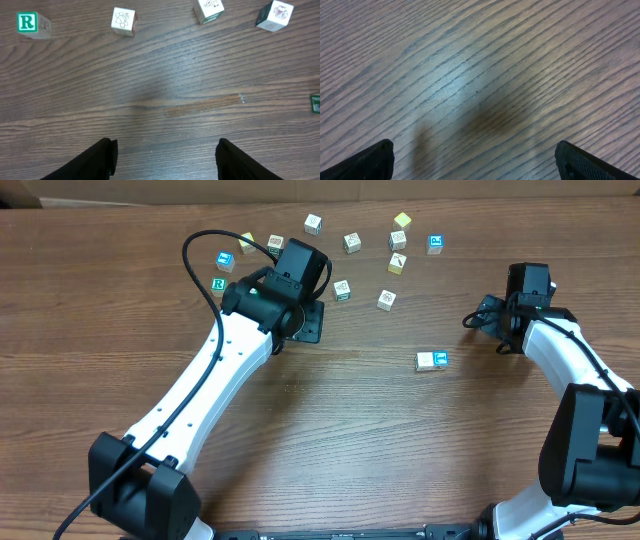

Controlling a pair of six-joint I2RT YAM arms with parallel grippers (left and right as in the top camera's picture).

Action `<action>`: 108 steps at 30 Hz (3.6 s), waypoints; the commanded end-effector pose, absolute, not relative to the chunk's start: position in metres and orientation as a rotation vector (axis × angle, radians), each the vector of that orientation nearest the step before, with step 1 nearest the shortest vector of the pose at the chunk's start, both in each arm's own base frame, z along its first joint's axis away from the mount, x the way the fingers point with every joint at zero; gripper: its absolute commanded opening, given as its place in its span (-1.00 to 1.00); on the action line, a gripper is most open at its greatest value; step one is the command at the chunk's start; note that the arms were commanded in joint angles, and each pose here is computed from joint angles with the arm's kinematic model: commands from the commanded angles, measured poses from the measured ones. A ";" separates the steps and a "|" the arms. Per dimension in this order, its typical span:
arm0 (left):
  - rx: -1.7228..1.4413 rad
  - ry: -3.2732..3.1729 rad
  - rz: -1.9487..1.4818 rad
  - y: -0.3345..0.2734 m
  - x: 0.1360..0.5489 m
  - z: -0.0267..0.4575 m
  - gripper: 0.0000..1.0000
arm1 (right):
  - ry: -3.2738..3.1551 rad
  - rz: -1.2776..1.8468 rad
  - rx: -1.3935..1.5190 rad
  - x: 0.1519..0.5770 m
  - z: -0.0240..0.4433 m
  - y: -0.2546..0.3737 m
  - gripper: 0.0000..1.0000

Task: Form a horizontal line
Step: 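Move the left gripper over the arc toward the cream bee block, then lower the left gripper and close it on the cream bee block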

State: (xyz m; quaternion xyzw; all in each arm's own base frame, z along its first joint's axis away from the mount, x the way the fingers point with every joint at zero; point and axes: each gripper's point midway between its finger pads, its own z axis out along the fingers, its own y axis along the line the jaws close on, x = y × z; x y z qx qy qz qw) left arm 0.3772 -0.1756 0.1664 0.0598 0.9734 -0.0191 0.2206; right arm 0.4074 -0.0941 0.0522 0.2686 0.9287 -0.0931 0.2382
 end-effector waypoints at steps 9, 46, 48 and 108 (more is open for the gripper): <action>0.127 2.729 -0.007 -0.173 0.386 0.141 0.25 | 2.523 -0.258 0.737 0.412 0.058 -0.096 1.00; 0.052 2.778 -0.097 -0.133 0.477 0.098 0.70 | 2.523 -0.258 0.737 0.412 0.058 -0.096 1.00; 0.058 2.782 -0.096 -0.135 0.483 0.086 0.68 | 2.524 -0.258 0.737 0.412 0.058 -0.096 1.00; 0.097 2.723 -0.111 -0.151 0.523 0.018 -0.15 | 2.523 -0.258 0.737 0.412 0.058 -0.096 1.00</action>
